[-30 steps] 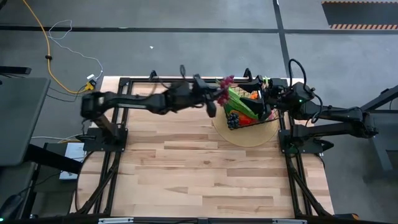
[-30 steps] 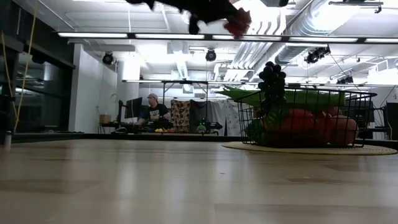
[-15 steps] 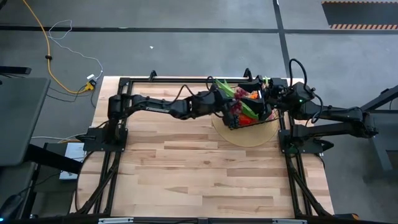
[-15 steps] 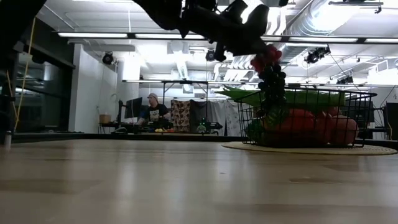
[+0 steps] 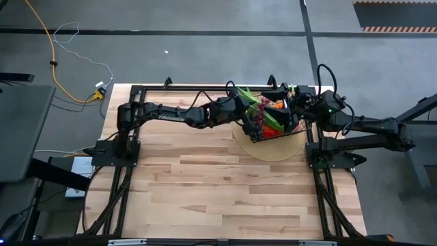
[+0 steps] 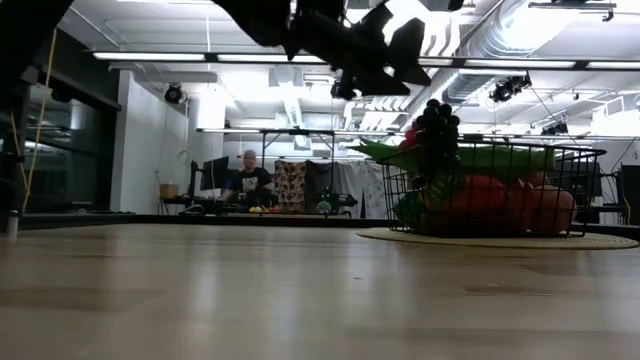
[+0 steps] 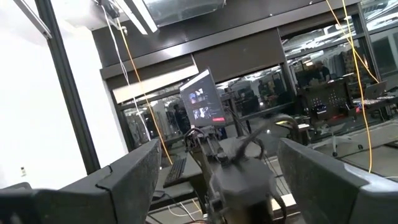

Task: Build produce basket
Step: Return to Home Position

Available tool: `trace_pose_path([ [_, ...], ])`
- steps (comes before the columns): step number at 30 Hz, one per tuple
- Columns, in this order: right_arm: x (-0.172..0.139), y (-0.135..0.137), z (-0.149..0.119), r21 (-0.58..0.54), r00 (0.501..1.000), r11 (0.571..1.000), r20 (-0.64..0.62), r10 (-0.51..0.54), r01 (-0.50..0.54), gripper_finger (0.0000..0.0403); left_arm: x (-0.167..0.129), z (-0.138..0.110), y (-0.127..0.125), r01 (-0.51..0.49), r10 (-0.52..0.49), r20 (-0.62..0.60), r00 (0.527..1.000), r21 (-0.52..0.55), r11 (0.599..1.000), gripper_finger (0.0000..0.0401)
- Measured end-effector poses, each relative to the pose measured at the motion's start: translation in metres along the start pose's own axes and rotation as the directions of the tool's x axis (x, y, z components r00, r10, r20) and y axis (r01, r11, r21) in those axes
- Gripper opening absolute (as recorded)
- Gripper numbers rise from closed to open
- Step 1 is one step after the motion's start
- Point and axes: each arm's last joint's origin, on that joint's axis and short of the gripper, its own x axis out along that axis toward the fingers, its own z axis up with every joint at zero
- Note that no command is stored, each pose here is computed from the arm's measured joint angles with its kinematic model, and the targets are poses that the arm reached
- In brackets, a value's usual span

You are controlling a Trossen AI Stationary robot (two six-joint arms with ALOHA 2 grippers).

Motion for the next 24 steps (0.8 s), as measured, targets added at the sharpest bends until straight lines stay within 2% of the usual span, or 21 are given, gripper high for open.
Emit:
trace_pose_path([
  [3,0.0,0.0,0.0,0.0,1.0,1.0,0.0,0.0,0.0,0.0311,-0.015,0.019,0.003,-0.001,0.001,0.006,1.0,0.006,1.0,0.0251],
  [8,0.0,0.0,0.0,-0.003,1.0,1.0,0.0,0.0,0.0,0.0311,-0.068,0.07,0.029,-0.01,0.01,-0.014,1.0,-0.017,1.0,0.0276],
  [10,0.0,0.0,0.0,-0.005,1.0,1.0,0.0,0.0,0.0,0.0311,-0.094,0.091,0.042,0.033,-0.034,-0.013,0.999,-0.065,0.997,0.0277],
  [14,0.0,0.0,0.0,-0.001,1.0,1.0,0.0,0.001,-0.001,0.0311,-0.159,0.126,0.052,0.221,-0.212,0.072,0.975,-0.17,0.96,0.0278],
  [18,0.0,0.001,0.0,-0.005,1.0,1.0,-0.006,0.016,-0.016,0.0311,-0.216,0.13,0.039,0.339,-0.307,0.189,0.933,-0.172,0.925,0.0278],
  [24,0.0,0.0,-0.001,-0.006,1.0,1.0,-0.014,0.014,-0.014,0.0311,-0.276,0.103,0.019,0.384,-0.309,0.341,0.888,-0.18,0.906,0.0278],
])
